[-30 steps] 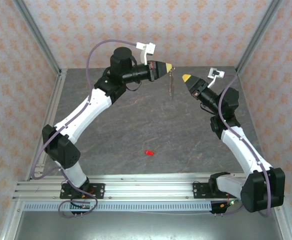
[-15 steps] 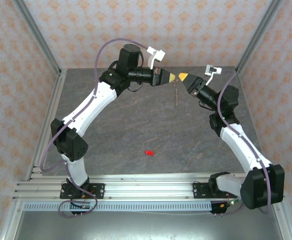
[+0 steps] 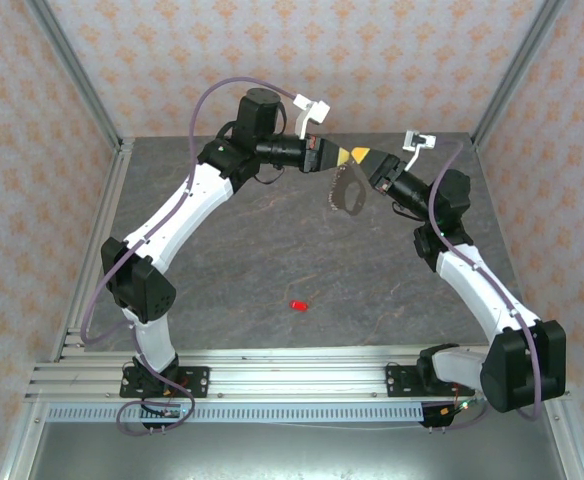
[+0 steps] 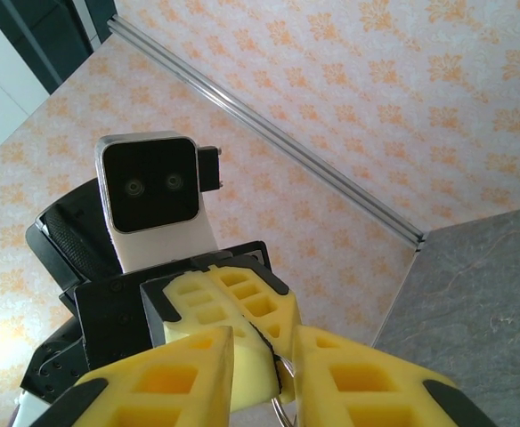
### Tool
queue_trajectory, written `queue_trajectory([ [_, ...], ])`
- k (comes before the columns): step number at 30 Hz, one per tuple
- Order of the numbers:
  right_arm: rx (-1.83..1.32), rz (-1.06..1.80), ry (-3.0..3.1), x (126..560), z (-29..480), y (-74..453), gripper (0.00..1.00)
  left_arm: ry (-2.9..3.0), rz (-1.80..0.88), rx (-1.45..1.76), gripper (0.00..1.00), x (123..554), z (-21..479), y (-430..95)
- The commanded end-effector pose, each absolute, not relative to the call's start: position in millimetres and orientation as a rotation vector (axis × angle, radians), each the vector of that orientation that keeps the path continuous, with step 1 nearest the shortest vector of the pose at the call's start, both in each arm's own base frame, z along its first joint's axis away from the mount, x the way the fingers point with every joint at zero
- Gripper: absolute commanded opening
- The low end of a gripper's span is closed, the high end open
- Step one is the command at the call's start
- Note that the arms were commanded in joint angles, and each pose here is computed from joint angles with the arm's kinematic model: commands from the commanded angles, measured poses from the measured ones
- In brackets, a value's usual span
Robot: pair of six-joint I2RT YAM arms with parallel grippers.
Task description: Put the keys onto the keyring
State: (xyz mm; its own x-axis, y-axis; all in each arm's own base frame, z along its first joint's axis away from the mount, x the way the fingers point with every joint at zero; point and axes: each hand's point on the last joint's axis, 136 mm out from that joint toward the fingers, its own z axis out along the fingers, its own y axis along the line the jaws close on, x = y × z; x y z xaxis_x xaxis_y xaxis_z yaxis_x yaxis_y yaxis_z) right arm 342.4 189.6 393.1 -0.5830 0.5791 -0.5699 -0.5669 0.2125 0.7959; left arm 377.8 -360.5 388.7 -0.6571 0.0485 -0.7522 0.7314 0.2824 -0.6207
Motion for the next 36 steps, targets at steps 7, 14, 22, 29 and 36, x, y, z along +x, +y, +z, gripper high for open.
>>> queue_trajectory([
  [7, -0.036, 1.556, 1.529, 333.6, 394.0, 195.9, 0.26, 1.838, -1.421, 0.752, 0.00, 371.2, 414.6, -359.5],
  [14, 0.009, 1.512, 1.563, 339.5, 381.0, 191.2, 0.26, 1.838, -1.420, 0.758, 0.00, 369.3, 414.3, -359.2],
  [22, 0.000, 1.521, 1.555, 338.2, 383.3, 191.1, 0.15, 1.839, -1.420, 0.759, 0.00, 369.3, 413.7, -359.3],
  [29, -0.032, 1.552, 1.527, 332.7, 391.5, 193.5, 0.00, 1.839, -1.424, 0.744, 0.00, 371.1, 414.0, -360.1],
  [36, 0.012, 1.572, 1.477, 333.6, 397.7, 189.0, 0.00, 1.802, -1.349, 0.324, 0.41, 403.4, 426.4, -331.5],
])
